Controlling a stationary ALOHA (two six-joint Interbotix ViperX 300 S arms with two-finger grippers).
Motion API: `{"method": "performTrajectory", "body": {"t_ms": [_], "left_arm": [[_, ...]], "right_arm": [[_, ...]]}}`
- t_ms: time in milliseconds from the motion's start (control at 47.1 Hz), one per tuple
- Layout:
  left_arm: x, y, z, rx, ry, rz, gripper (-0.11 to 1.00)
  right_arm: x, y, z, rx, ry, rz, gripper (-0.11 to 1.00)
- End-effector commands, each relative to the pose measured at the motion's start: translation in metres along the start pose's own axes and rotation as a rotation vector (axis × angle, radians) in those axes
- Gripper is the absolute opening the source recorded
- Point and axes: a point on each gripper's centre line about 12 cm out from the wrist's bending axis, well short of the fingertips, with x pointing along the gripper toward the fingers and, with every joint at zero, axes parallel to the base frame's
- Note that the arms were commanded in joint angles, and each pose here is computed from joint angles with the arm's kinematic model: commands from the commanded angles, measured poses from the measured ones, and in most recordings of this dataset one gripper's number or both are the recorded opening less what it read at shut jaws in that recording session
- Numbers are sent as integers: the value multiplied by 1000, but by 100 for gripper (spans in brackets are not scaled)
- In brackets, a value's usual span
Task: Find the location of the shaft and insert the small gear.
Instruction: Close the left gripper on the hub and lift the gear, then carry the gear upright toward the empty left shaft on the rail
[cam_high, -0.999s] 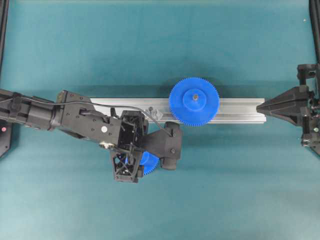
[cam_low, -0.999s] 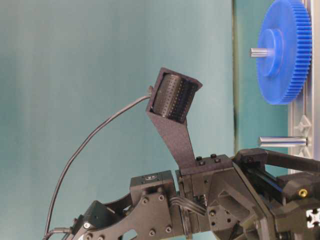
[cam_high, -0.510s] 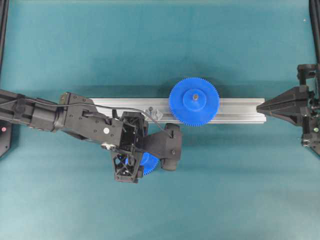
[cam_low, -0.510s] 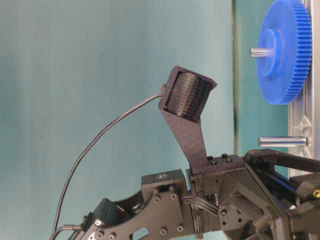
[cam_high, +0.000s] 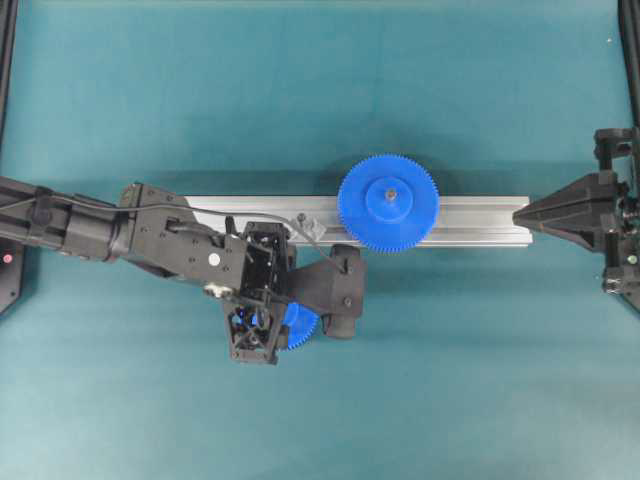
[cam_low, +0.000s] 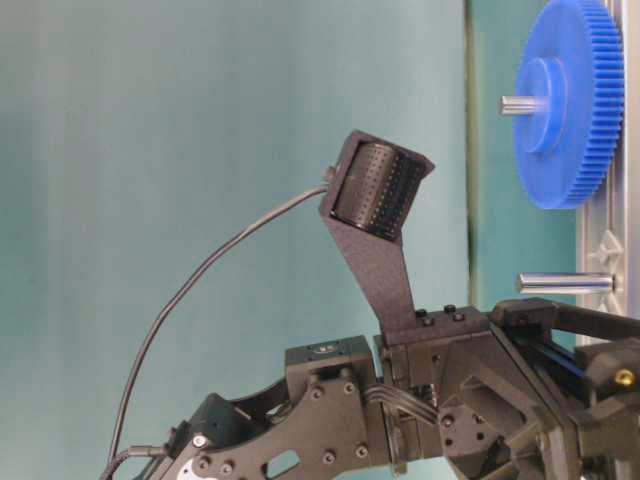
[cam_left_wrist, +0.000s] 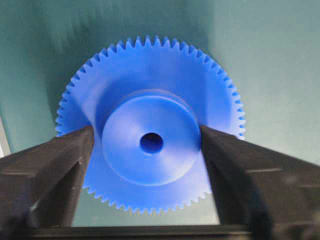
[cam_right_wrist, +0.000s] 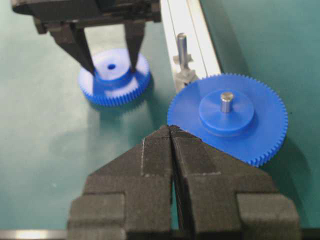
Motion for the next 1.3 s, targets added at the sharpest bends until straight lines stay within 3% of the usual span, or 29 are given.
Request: {"method": "performTrajectory", "body": {"t_ms": [0,489,701,1275], "left_arm": [[-6,2,6,-4,-25,3,64],[-13,1,11,6,-45,2,64],[-26,2,18,20,-83,3,64],[-71,3,30,22,-58,5,64]], "right_arm": [[1,0,5,12,-13,-1,0],[1,0,4,10,-13,-1,0],[0,0,3,12,-13,-1,0],[-2,1,5,11,-28,3,0]]}}
